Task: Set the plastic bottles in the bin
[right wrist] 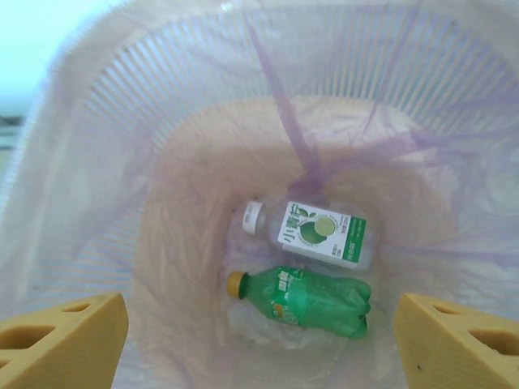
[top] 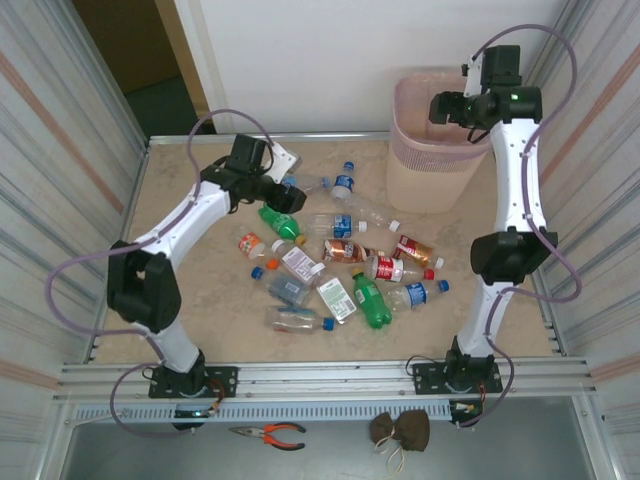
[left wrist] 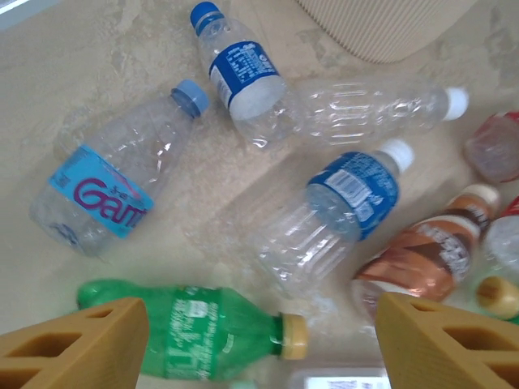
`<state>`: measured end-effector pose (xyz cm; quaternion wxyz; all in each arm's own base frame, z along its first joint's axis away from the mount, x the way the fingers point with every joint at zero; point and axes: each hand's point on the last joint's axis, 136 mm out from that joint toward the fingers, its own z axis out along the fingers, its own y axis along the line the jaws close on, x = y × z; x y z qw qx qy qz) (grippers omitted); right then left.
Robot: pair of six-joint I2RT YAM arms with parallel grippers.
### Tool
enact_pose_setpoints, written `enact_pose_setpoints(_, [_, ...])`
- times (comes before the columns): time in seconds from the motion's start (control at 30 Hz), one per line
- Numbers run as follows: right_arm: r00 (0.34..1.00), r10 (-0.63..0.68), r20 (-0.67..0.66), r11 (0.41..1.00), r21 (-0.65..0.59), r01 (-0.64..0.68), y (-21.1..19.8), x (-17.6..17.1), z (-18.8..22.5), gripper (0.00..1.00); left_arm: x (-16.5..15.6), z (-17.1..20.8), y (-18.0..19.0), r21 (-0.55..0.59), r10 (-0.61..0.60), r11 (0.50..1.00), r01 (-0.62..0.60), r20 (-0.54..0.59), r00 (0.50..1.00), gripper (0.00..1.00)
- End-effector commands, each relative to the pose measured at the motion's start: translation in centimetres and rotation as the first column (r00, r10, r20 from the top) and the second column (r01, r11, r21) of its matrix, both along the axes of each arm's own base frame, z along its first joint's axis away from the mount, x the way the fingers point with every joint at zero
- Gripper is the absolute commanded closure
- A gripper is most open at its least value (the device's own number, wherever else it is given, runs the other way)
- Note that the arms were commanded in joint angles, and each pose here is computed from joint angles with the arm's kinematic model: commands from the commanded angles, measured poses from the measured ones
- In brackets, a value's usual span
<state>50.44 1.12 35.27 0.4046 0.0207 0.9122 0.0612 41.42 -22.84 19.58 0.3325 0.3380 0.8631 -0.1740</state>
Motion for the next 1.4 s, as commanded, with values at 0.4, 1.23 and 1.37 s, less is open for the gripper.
enact_pose_setpoints(0.4, [0.996, -0.021, 0.084, 1.0, 0.013, 0.02, 0.0, -8.3, 5.3, 0.17, 9.7, -8.3, 1.3, 0.371, -0.295, 0.894, 0.251, 0.067, 0.953, 0.14])
enact_pose_setpoints(1.23, [1.0, 0.001, -0.016, 0.998, -0.066, -0.002, 2.6, -11.0, 1.3, 0.17, 15.1, -15.7, 1.3, 0.408, -0.319, 0.872, 0.27, 0.056, 0.946, 0.07])
enact_pose_setpoints(1.37, [1.0, 0.002, -0.016, 0.997, -0.073, -0.003, 2.8, -10.9, 1.3, 0.17, 15.5, -16.0, 0.9, 0.394, -0.324, 0.876, 0.277, 0.056, 0.944, 0.08])
